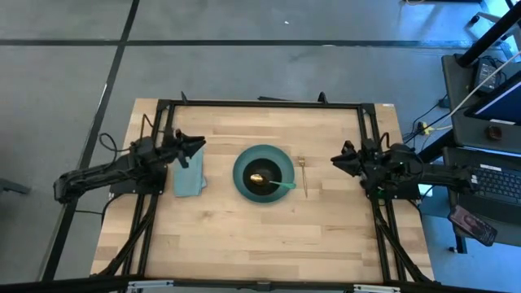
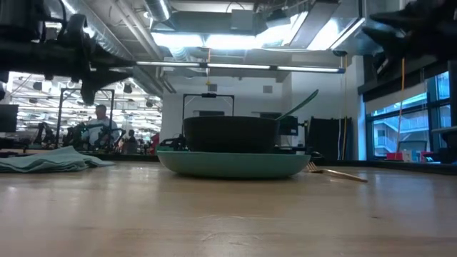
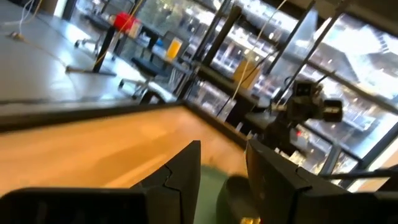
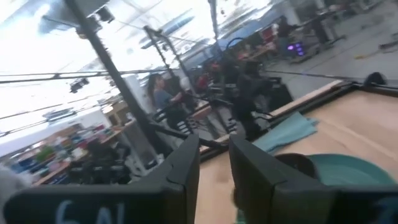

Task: Set table place
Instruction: Return to Home Position

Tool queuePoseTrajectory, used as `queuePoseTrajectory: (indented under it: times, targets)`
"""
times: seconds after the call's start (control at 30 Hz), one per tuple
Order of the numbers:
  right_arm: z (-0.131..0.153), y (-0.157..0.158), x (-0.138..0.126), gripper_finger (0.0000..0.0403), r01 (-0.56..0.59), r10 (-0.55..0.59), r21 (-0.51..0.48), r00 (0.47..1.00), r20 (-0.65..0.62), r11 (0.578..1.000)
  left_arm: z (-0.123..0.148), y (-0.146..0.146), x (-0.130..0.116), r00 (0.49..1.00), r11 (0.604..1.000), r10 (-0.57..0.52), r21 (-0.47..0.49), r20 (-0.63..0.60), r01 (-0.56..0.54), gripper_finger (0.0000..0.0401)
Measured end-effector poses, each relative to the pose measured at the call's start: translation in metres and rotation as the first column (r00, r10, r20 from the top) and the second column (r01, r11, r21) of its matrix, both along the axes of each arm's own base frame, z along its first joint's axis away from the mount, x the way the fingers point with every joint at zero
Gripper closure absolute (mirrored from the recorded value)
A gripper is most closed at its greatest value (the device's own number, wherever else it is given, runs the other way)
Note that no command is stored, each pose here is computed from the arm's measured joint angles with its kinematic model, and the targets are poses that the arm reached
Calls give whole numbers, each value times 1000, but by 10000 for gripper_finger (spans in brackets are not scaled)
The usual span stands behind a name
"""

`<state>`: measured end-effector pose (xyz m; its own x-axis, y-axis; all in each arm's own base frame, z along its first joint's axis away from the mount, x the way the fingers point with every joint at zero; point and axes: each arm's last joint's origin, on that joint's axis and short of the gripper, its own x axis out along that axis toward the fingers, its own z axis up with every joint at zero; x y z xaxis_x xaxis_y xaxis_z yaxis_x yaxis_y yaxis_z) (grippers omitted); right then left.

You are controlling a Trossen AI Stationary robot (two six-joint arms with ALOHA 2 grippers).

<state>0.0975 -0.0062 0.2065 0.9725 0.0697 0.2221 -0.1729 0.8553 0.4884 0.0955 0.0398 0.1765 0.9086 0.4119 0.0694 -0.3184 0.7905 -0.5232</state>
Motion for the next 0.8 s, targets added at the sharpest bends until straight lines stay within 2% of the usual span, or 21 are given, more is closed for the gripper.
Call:
queuePoseTrajectory:
  times: [0.17,0.27,0.53,0.8]
  targets:
    - [-22,-2,2,312,70,-69,19,997,-39,997,-10,0,1,998,1000,-2,-30,-69,0,280]
    - [-24,-3,2,312,80,-78,19,995,-57,997,-9,0,1,998,1000,-2,-26,-66,0,280]
    - [-27,-3,3,312,93,-97,-54,992,-81,994,-11,0,1,995,1000,-2,0,-100,2,280]
    - [-32,-3,3,312,87,-90,-24,986,-138,996,-11,0,1,995,1000,-2,-2,-99,2,280]
